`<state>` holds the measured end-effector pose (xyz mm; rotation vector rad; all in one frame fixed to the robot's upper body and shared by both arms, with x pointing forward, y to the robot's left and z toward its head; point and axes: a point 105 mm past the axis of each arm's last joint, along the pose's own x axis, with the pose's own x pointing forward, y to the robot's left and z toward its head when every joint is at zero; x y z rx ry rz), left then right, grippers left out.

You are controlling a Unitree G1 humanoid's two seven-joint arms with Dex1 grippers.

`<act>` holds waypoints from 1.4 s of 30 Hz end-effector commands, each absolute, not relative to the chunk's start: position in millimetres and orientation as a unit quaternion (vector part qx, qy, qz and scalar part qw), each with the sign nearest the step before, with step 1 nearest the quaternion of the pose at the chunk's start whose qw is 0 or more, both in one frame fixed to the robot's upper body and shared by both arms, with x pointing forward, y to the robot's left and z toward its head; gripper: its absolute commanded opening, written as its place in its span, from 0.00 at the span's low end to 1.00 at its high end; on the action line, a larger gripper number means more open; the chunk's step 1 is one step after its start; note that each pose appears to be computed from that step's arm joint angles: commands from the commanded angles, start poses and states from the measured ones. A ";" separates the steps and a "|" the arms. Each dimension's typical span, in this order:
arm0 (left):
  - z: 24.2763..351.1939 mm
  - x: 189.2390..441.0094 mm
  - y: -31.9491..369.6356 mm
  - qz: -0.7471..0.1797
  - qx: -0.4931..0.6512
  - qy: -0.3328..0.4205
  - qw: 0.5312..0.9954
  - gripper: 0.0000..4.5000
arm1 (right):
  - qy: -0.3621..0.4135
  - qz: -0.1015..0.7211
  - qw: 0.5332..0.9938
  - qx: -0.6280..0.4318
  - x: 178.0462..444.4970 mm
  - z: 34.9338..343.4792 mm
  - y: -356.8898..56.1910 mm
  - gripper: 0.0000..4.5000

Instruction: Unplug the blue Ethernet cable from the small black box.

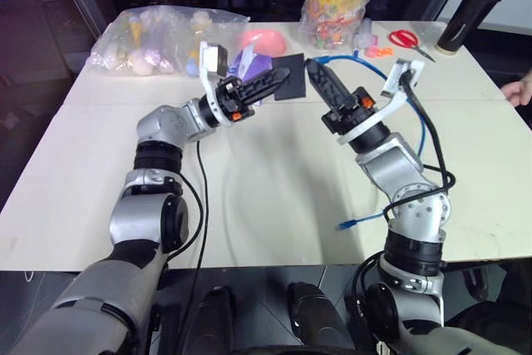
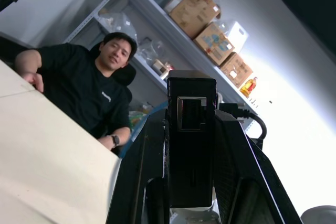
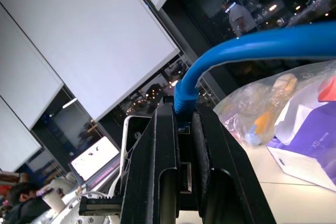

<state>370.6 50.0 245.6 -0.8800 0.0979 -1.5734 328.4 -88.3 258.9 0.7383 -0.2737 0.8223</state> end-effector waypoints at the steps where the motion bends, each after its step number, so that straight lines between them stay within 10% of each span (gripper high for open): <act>1: 259.9 367.2 46.5 -0.698 -0.368 0.024 0.614 0.11 | -0.140 0.398 0.837 0.348 324.4 264.8 -85.1 0.00; 17: 240.3 391.7 90.0 -0.619 -0.283 0.021 0.732 0.11 | -0.187 0.270 0.878 0.349 342.9 268.5 -169.1 0.00; 33: 171.6 422.6 4.2 -0.416 0.020 -0.109 0.903 0.11 | 0.014 0.098 0.992 0.074 403.1 160.4 -202.3 0.00; 42: 149.9 416.9 -3.9 -0.415 0.042 -0.101 0.903 0.11 | 0.047 0.090 0.995 0.023 383.6 143.2 -209.2 0.92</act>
